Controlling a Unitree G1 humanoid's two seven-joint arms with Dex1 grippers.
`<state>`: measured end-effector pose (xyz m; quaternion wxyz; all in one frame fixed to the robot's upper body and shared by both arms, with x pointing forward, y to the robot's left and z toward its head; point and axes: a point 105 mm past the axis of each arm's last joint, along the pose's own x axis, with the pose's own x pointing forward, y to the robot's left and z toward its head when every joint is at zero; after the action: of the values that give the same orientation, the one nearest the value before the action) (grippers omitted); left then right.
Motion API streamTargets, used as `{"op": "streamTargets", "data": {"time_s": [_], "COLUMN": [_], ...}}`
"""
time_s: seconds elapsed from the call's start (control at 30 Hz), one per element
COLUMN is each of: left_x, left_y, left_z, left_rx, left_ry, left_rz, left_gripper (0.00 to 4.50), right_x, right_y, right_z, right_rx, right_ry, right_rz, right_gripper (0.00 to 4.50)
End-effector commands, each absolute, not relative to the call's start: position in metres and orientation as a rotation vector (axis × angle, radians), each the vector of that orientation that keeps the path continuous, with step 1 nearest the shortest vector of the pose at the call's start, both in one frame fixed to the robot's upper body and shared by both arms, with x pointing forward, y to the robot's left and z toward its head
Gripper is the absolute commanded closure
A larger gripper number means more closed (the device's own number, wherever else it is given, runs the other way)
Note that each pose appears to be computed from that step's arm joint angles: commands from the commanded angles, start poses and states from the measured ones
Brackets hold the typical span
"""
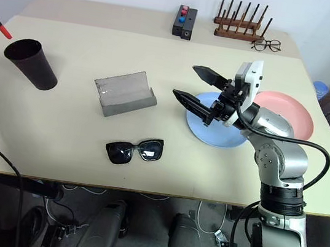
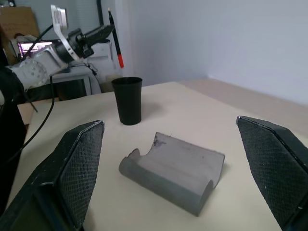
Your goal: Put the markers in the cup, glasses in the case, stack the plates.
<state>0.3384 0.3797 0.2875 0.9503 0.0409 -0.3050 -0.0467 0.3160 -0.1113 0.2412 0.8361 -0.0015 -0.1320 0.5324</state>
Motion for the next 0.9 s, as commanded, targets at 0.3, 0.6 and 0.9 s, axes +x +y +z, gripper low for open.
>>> {"op": "streamTargets", "data": {"time_s": [0.3,0.6,0.9], "left_x": [0.345,0.350,0.346], "left_y": [0.381,0.382,0.361], "left_z": [0.263,0.249,0.273], "left_rx": [0.024,0.020,0.051], "left_ry": [-0.577,-0.530,-0.573], "left_rz": [-0.081,-0.069,-0.189], "left_gripper": [4.47,2.30,0.06], "right_x": [0.310,0.310,0.311], "right_y": [-0.111,-0.113,-0.114], "right_z": [0.254,0.253,0.250], "right_rx": [-0.046,-0.066,-0.069], "right_ry": [-0.331,-0.327,-0.321], "right_rz": [1.127,1.112,1.106], "right_gripper": [0.00,0.00,0.00]}}
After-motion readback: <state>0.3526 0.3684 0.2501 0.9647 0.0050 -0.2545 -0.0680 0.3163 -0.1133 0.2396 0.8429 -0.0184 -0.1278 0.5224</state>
